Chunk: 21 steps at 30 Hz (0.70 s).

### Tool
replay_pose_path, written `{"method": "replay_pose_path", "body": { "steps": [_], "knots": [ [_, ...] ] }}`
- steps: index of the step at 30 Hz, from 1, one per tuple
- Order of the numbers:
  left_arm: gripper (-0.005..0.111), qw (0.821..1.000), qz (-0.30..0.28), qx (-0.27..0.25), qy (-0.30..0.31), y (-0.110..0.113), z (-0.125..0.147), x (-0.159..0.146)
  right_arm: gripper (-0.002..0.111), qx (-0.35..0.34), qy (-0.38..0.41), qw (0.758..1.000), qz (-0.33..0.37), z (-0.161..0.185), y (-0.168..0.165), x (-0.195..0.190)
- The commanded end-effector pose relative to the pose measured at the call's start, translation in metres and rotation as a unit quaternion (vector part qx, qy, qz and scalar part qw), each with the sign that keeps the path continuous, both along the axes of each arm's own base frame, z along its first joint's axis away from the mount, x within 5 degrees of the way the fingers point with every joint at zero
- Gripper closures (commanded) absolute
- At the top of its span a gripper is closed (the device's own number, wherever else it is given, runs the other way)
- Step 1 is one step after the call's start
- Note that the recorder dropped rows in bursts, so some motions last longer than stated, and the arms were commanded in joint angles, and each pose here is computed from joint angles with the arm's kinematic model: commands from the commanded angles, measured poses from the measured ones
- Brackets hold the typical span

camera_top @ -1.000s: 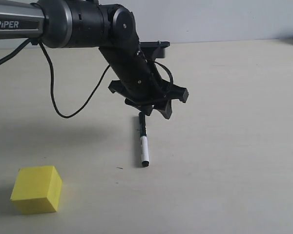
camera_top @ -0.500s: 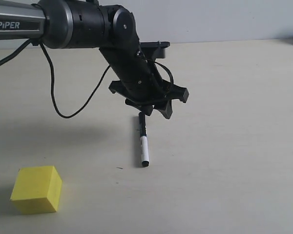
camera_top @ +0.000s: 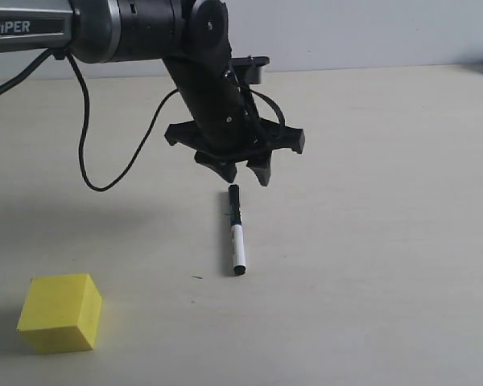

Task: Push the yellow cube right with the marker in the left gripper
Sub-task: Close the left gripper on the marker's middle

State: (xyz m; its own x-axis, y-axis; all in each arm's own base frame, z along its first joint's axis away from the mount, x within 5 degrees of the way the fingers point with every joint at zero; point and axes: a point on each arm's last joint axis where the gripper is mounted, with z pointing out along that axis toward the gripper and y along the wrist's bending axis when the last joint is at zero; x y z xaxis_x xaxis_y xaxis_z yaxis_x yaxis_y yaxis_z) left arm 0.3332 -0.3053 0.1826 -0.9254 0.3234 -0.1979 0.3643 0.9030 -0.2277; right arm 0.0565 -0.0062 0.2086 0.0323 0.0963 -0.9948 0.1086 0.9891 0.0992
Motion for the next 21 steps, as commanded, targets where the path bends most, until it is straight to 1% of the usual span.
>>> {"method": "replay_pose_path", "body": {
  "steps": [1, 3, 7, 10, 14, 16, 18, 21],
  "knots": [
    [0.057, 0.997, 0.027, 0.067, -0.006, 0.000, 0.005, -0.008, 0.108, -0.006, -0.002, 1.000, -0.004, -0.001, 0.000, 0.000],
    [0.057, 0.996, 0.028, 0.081, -0.012, -0.002, 0.005, -0.012, 0.108, -0.006, -0.002, 1.000, -0.004, -0.001, 0.000, 0.000],
    [0.057, 0.997, 0.040, 0.071, 0.000, -0.014, 0.005, -0.024, 0.108, -0.006, -0.002, 1.000, -0.004, -0.001, 0.000, 0.000],
    [0.057, 0.996, 0.052, 0.073, 0.009, -0.021, 0.002, -0.034, 0.108, -0.006, -0.002, 1.000, -0.004, -0.001, 0.000, 0.000],
    [0.057, 0.996, 0.043, 0.076, 0.012, -0.030, 0.000, -0.044, 0.108, -0.006, -0.002, 1.000, -0.004, -0.001, 0.000, 0.000],
    [0.058, 0.997, 0.026, 0.073, 0.005, -0.032, 0.001, -0.046, 0.108, -0.006, -0.002, 1.000, -0.004, -0.001, 0.000, 0.000],
    [0.061, 0.998, 0.014, 0.054, -0.016, -0.037, 0.002, -0.043, 0.108, -0.005, -0.002, 1.000, -0.004, -0.001, 0.000, 0.000],
    [0.067, 0.998, 0.022, 0.065, 0.003, -0.033, -0.006, -0.048, 0.108, -0.005, -0.002, 1.000, -0.004, -0.001, 0.000, 0.000]
  ]
}}
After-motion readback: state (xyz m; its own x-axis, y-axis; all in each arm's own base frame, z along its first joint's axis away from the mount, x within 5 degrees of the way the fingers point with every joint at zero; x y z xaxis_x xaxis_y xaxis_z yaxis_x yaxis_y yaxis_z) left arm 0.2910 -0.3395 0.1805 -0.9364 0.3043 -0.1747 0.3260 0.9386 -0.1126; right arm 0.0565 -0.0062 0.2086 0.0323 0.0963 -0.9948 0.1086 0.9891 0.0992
